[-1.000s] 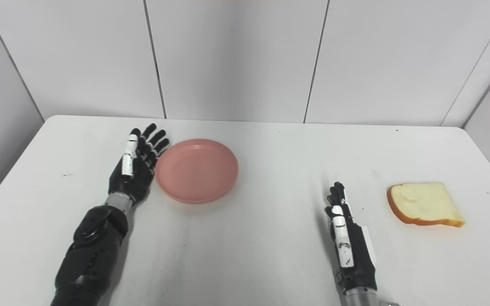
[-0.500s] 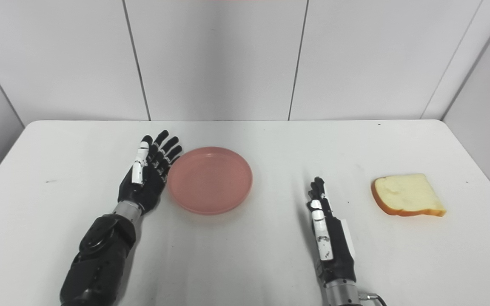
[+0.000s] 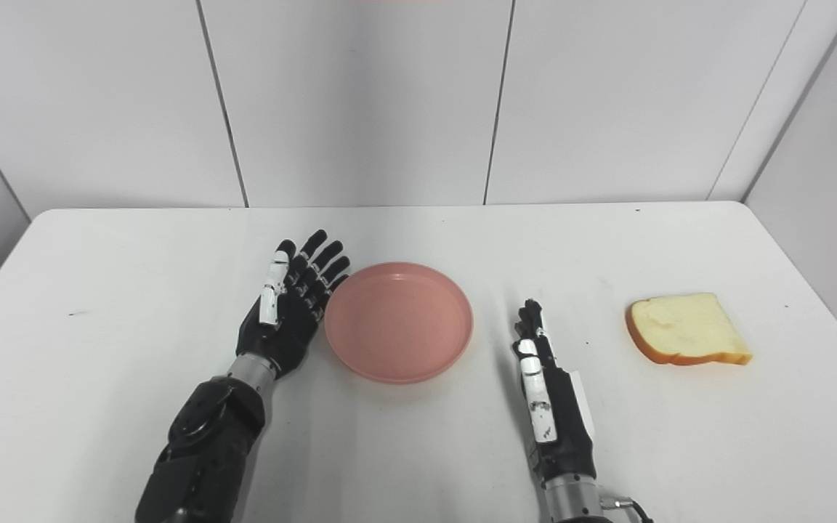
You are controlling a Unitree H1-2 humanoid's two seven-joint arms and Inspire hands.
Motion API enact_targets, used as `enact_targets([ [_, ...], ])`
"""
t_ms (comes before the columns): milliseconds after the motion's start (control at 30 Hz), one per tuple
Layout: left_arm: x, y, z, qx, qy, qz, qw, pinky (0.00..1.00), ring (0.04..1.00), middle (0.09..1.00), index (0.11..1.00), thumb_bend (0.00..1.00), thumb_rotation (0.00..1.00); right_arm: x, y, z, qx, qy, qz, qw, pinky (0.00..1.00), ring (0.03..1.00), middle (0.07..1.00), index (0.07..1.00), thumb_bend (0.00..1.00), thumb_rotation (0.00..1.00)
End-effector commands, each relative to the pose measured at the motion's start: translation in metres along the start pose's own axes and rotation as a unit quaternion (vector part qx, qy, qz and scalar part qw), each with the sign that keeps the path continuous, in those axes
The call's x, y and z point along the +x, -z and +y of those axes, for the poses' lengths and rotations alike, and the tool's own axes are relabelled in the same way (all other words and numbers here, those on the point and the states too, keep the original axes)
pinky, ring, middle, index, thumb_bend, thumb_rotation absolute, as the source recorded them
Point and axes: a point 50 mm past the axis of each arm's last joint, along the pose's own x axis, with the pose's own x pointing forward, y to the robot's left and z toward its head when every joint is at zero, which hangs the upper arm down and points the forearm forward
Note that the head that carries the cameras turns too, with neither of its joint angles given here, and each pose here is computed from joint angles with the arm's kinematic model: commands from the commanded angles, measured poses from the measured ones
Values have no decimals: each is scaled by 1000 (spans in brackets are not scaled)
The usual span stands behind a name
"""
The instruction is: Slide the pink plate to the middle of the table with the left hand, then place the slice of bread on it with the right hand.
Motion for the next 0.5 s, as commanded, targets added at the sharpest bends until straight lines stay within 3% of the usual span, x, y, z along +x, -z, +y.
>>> enact_targets([
  [0,-6,11,2,-8,-4,29,1000,970,943,942,943,426,1000,-15,21,9,19,1,29,999,1000,1000,1000,1000,415,1000],
  [267,-10,18,16,5,-20,27,999,969,951,951,960,436,1000,-13,21,8,8,1,27,1000,1000,1000,1000,1000,394,1000],
  [467,-11,14,23,15,-26,21,999,957,955,954,962,449,1000,-13,19,4,11,4,30,999,1000,1000,1000,1000,433,1000],
])
